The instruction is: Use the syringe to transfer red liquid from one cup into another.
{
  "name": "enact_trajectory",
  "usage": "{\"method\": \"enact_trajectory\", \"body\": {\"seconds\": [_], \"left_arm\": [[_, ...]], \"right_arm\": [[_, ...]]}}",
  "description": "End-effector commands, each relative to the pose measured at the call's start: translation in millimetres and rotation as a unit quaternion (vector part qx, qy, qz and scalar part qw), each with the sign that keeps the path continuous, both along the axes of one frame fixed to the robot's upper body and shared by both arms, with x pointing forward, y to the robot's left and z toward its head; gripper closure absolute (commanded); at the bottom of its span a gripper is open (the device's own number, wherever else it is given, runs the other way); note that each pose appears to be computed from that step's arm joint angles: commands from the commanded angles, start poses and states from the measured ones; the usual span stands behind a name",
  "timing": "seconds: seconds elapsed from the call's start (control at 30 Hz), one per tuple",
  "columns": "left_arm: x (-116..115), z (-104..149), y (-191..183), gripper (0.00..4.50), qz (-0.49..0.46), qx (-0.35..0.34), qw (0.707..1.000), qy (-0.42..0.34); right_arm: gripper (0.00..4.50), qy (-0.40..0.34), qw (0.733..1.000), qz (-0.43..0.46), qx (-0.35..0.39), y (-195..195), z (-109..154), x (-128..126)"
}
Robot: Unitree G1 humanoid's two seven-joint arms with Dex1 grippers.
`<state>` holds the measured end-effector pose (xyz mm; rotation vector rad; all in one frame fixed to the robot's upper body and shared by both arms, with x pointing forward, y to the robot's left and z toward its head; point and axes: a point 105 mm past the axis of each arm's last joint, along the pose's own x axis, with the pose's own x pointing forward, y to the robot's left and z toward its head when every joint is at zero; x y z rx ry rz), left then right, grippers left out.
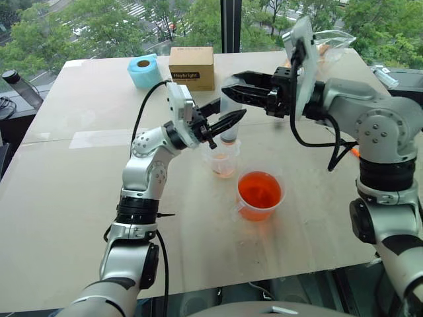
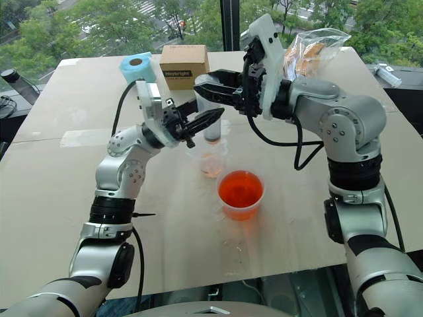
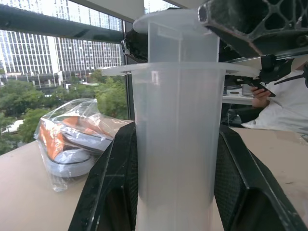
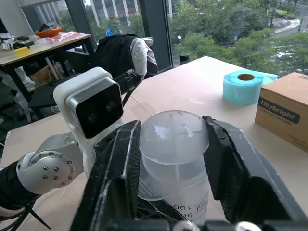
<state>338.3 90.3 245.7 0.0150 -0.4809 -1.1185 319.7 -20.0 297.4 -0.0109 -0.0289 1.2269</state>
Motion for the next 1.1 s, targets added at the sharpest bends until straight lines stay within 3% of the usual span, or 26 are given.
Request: {"method": "enact_trajectory", "body": {"seconds": [0.03,0.5,0.6,0.8,0.83,1.1], "left_arm": [[-18.1,40.9,5.2,3.05,-0.003,-0.041,0.996,-0.080],[-16.4,33.6,2.9,3.05,-0.007,-0.042,0.997,-0.064],[-16.6,31.3,1.9,3.05,-0.008,-0.043,0.997,-0.059],[-17.3,25.3,0.5,3.05,-0.015,-0.040,0.998,-0.045],[-17.6,24.5,0.4,3.05,-0.016,-0.039,0.998,-0.043],[-18.2,17.8,-1.7,3.05,-0.022,-0.032,0.999,-0.033]], "right_arm": [[0.70,0.020,1.000,0.008,-0.016,2.4,-11.6,0.0],[0.70,-0.015,0.999,0.017,0.041,-13.6,31.6,-3.2],[1.52,-0.027,0.998,0.024,0.044,-18.3,38.8,-6.2],[4.24,-0.052,0.996,0.056,0.038,-22.8,48.8,-18.2],[4.46,-0.057,0.996,0.056,0.041,-22.6,52.3,-18.3],[4.46,-0.087,0.994,0.056,0.040,-6.2,67.8,-19.5]]}}
